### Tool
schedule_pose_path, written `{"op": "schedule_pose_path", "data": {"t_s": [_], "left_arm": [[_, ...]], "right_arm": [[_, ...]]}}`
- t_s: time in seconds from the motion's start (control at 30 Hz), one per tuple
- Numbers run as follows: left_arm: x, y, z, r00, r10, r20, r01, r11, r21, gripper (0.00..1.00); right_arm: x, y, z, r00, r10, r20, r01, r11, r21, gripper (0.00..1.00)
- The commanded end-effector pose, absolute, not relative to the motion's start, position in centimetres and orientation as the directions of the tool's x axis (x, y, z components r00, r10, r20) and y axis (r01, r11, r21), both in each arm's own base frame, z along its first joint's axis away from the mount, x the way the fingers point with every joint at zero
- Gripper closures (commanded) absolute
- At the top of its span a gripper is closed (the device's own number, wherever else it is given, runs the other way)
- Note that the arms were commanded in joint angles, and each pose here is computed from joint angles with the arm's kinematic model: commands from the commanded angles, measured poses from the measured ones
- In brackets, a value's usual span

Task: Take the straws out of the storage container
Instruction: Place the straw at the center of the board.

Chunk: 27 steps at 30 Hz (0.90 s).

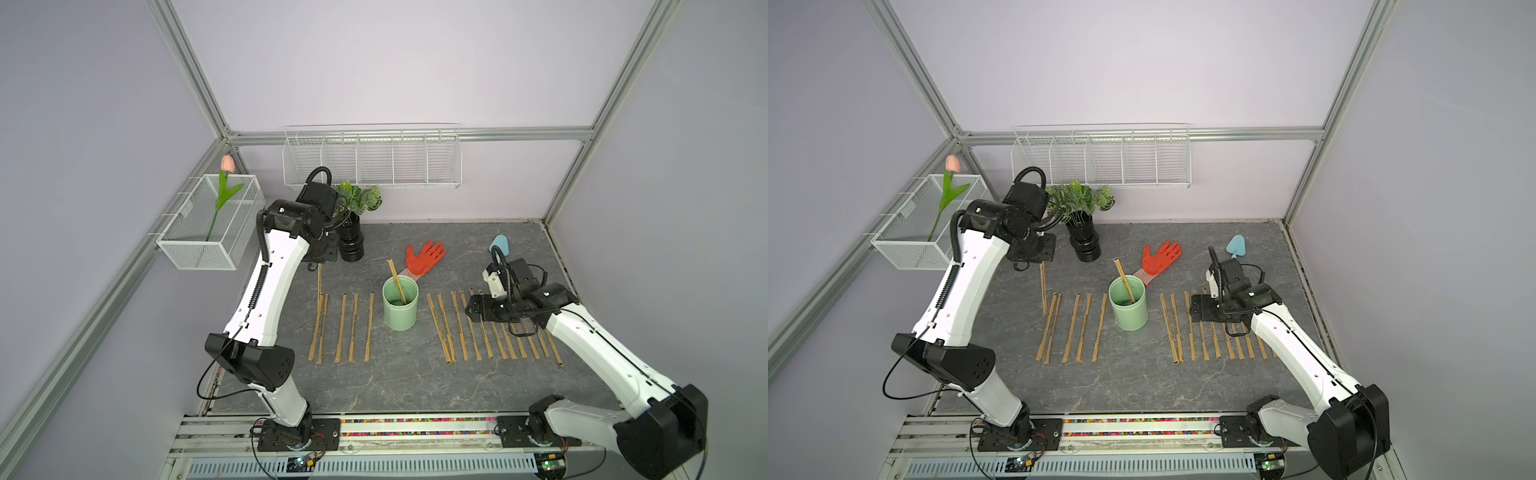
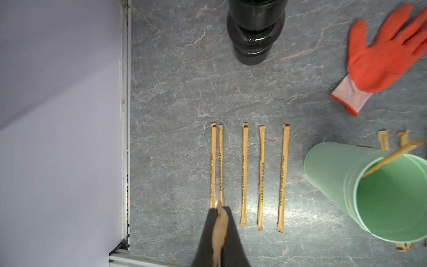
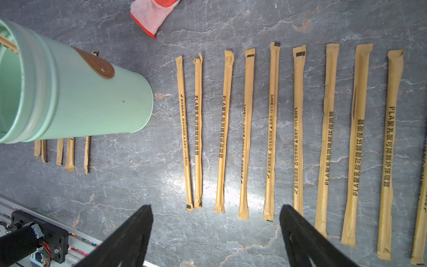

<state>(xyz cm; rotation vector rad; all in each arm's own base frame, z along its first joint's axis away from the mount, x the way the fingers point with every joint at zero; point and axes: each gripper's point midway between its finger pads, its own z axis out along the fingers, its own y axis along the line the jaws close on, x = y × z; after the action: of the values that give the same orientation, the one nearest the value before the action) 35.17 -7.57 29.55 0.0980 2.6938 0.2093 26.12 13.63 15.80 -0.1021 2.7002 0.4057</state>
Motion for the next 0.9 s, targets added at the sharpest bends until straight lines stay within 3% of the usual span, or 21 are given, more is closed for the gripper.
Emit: {"op": "schedule_pose_path", "data": {"t_s": [0.0, 0.23, 0.87], "left_arm": [[35.0, -5.5, 27.5, -0.94, 0.064, -0.335, -0.015, 0.973, 0.228, 0.95], [35.3, -2.4, 23.8, -0.976, -0.011, -0.219, -0.08, 0.949, 0.306, 0.95], [36.7, 0.0, 14.9, -0.994, -0.103, 0.029, -0.089, 0.944, 0.318, 0.95]], "right_arm": [[26.1, 13.6, 15.0, -0.923, -0.026, -0.384, -0.136, 0.955, 0.263, 0.11], [26.4, 13.6, 14.6, -0.926, -0.029, -0.376, -0.133, 0.958, 0.255, 0.11], [26.7, 13.9, 12.7, -0.935, -0.039, -0.353, -0.135, 0.959, 0.25, 0.11]]}}
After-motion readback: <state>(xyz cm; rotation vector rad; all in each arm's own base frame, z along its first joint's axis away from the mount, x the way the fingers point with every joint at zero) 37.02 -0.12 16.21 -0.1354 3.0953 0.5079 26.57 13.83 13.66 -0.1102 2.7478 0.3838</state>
